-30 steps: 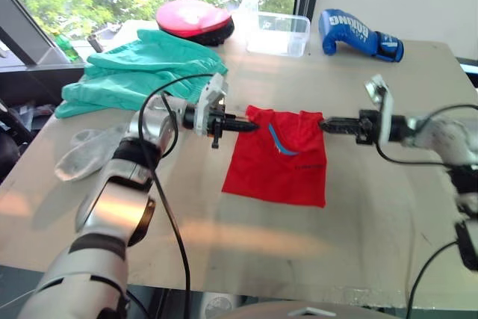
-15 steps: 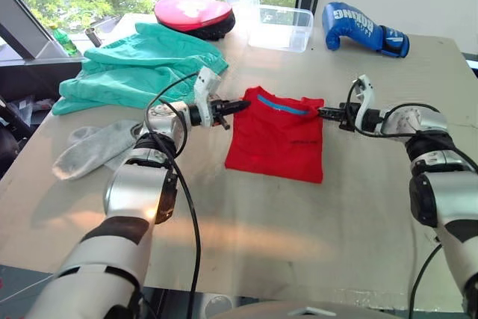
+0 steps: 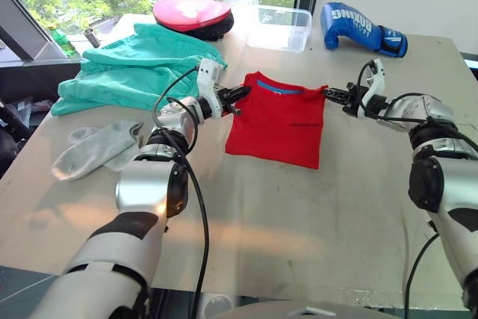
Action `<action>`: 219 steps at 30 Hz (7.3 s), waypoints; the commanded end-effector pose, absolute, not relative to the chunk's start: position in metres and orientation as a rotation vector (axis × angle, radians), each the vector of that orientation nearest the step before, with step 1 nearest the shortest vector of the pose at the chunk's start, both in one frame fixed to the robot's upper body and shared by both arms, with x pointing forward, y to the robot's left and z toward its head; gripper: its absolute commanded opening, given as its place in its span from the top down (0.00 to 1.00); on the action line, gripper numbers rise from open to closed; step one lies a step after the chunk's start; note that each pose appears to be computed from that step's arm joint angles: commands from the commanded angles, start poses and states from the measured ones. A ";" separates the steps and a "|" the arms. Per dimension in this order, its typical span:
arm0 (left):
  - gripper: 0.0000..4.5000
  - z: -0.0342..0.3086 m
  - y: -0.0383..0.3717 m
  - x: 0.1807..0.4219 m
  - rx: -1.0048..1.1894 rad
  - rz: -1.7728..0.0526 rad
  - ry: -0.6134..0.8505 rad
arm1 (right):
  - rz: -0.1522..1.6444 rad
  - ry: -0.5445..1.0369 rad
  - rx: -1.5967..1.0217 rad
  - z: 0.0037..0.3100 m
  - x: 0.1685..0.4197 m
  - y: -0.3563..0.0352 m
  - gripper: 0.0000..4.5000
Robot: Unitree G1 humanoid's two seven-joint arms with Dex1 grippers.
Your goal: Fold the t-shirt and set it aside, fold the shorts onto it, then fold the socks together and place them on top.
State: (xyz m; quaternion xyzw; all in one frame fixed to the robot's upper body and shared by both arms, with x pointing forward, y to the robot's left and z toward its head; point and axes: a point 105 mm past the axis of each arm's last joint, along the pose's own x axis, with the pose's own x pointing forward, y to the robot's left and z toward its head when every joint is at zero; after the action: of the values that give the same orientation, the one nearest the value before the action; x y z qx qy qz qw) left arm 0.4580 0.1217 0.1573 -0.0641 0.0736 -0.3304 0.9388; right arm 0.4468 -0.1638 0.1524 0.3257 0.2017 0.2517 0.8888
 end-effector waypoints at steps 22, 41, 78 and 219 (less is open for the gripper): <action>0.00 0.253 0.139 0.443 0.142 -0.868 -0.201 | 0.646 0.335 0.233 0.137 0.429 -0.158 0.01; 0.00 0.229 0.216 0.334 0.434 -1.112 0.118 | 0.783 0.412 0.037 0.110 0.408 -0.096 0.78; 0.00 0.240 0.120 0.258 0.418 -1.427 0.109 | 0.269 0.594 -0.895 0.136 0.303 -0.403 1.00; 0.98 0.153 0.178 0.342 0.138 -1.138 0.296 | 0.839 0.196 -0.040 0.140 0.258 -0.181 1.00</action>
State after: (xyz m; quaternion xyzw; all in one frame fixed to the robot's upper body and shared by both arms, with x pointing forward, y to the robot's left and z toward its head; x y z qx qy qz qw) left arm 0.3375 0.1848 0.1292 0.0617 0.1811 -0.5289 0.8268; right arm 0.2563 -0.1793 0.1252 -0.0143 0.1172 0.3993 0.9092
